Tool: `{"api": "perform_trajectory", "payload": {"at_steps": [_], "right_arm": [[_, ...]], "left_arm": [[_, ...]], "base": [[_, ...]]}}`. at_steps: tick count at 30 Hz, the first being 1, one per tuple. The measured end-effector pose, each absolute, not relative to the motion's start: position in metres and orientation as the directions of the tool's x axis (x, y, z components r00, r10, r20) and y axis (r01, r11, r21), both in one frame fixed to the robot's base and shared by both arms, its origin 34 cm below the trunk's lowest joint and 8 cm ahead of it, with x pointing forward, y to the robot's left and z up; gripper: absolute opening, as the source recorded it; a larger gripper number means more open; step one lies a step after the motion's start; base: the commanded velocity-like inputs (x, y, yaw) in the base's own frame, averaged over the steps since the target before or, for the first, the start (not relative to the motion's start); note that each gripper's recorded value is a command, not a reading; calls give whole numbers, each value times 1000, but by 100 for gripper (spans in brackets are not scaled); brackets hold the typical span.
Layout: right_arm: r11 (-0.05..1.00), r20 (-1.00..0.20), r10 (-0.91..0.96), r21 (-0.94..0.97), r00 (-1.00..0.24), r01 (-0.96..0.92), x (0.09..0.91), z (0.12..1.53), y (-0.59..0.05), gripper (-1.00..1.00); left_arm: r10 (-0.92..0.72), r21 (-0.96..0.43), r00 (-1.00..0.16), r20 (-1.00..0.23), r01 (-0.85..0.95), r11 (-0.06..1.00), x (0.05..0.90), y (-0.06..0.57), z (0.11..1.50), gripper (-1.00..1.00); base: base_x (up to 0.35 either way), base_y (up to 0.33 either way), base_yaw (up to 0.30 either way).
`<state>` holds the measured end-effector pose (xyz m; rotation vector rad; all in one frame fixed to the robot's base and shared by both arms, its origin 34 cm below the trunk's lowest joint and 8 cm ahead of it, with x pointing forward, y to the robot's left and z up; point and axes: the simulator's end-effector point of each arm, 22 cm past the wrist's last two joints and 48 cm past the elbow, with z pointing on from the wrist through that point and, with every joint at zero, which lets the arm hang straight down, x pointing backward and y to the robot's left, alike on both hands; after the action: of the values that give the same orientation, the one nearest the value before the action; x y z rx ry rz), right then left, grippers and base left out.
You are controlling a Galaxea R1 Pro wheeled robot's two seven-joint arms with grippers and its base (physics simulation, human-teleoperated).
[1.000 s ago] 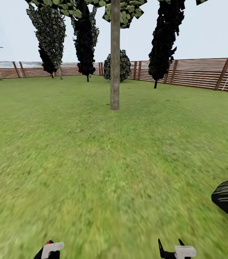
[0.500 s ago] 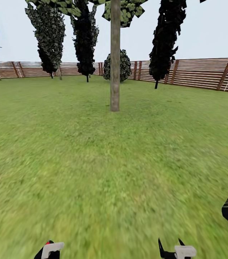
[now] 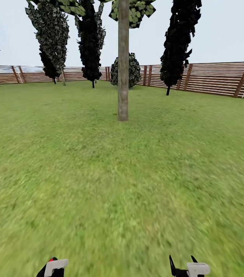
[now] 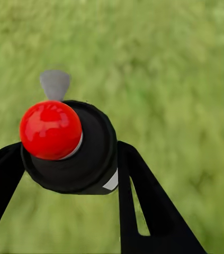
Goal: In the garden, pick up the pesticide atomizer on the floor and spray pesticide onto both trees until each tree trunk is fully covered.
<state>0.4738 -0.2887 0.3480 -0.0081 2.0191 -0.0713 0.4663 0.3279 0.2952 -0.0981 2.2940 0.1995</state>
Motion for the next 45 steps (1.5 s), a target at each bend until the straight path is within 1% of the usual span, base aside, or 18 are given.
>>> {"api": "perform_trajectory", "payload": {"at_steps": [45], "right_arm": [[998,-900,-37,-54,-435,26,474,348,-289,100]], "left_arm": [[-5,114,-667,-745,-135,984,466,329,295,-100]], "base": [[338,0,0]]}}
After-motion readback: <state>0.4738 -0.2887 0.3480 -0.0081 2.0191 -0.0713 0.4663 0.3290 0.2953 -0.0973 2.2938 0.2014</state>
